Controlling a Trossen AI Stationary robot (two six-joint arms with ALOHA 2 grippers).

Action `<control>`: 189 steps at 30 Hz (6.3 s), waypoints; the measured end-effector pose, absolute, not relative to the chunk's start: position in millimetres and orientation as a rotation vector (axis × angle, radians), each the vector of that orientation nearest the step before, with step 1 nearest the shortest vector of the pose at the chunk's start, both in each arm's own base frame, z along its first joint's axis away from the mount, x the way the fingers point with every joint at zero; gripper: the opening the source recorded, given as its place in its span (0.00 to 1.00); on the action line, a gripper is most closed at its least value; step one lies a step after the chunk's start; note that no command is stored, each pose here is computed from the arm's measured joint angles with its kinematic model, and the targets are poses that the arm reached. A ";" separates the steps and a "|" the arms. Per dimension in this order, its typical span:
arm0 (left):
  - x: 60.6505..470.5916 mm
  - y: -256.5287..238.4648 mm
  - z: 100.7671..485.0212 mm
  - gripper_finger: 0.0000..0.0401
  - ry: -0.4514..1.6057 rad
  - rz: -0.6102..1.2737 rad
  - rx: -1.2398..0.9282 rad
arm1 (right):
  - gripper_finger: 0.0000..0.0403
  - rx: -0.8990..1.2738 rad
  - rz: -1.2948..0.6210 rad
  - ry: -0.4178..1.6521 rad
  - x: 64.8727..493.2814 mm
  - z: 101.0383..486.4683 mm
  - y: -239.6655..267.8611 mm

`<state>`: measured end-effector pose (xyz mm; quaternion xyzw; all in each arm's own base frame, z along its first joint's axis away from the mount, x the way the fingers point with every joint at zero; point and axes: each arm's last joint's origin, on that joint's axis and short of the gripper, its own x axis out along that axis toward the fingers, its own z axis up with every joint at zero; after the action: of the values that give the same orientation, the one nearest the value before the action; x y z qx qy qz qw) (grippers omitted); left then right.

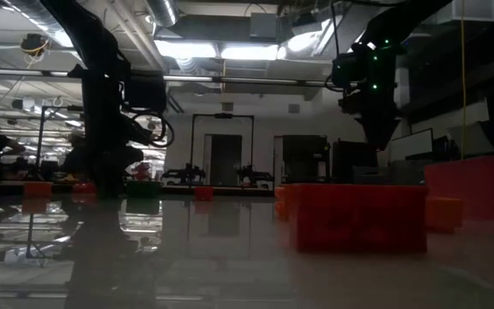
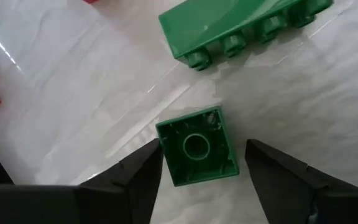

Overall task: Sort blocks
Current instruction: Put the green game piece into the blue bin, then put the orange game piece into the black bin

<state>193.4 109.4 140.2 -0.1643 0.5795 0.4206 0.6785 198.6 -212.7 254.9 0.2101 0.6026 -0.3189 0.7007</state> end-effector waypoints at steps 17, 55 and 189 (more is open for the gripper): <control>206.3 96.7 147.2 0.31 1.291 0.743 -0.466 | 0.56 0.239 -0.116 0.990 293.7 267.0 -129.8; 271.8 -56.1 266.8 0.33 0.275 -0.379 -0.467 | 0.56 -0.474 0.299 0.224 369.1 301.6 107.5; 391.9 -59.8 168.0 0.60 0.718 -0.492 0.894 | 0.53 0.536 -0.496 1.123 235.3 259.8 172.0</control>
<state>391.9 -59.8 168.0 0.4188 0.3362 -0.2305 0.8115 235.3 172.0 259.8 0.2485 0.5204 -0.2299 0.7840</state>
